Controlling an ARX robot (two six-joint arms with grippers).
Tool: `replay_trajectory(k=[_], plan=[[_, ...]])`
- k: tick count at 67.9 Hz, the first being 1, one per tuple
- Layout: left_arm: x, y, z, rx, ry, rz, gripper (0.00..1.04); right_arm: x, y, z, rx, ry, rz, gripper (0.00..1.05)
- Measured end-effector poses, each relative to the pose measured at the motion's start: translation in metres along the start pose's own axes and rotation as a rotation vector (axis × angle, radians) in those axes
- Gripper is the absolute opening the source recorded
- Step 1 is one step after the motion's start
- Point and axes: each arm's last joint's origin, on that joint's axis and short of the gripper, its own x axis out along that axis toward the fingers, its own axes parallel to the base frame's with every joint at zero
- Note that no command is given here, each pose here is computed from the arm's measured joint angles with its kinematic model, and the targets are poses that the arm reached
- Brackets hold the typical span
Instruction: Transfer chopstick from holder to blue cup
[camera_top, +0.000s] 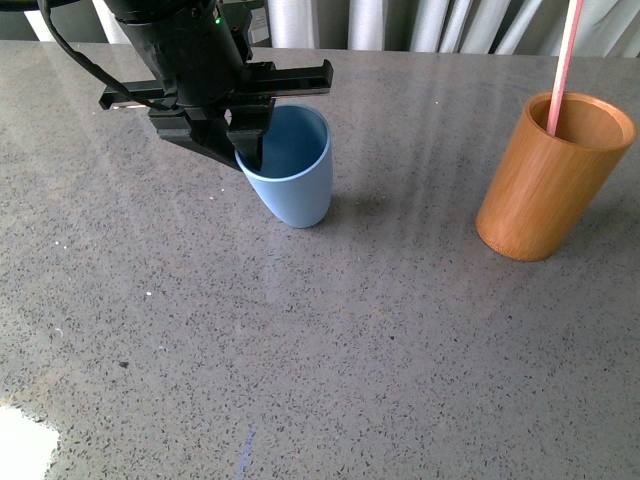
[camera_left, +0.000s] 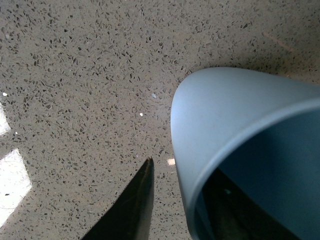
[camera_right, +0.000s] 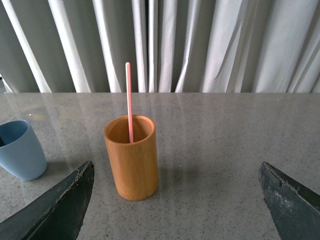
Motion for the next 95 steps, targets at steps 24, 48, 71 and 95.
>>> replay_trajectory(k=[24,48,71,95], plan=[[-0.016,-0.002,0.009,0.005,-0.053,-0.006,0.95,0.0,0.0,0.0,0.0,0.0,0.0,0.96],[-0.063,0.005,0.02,-0.006,-0.188,-0.061,0.96,0.0,0.0,0.0,0.0,0.0,0.0,0.96],[-0.124,0.036,0.018,-0.073,-0.496,-0.17,0.96,0.0,0.0,0.0,0.0,0.0,0.0,0.96],[-0.173,0.08,-0.11,0.025,-1.302,0.292,0.41,0.0,0.0,0.0,0.0,0.0,0.0,0.96]])
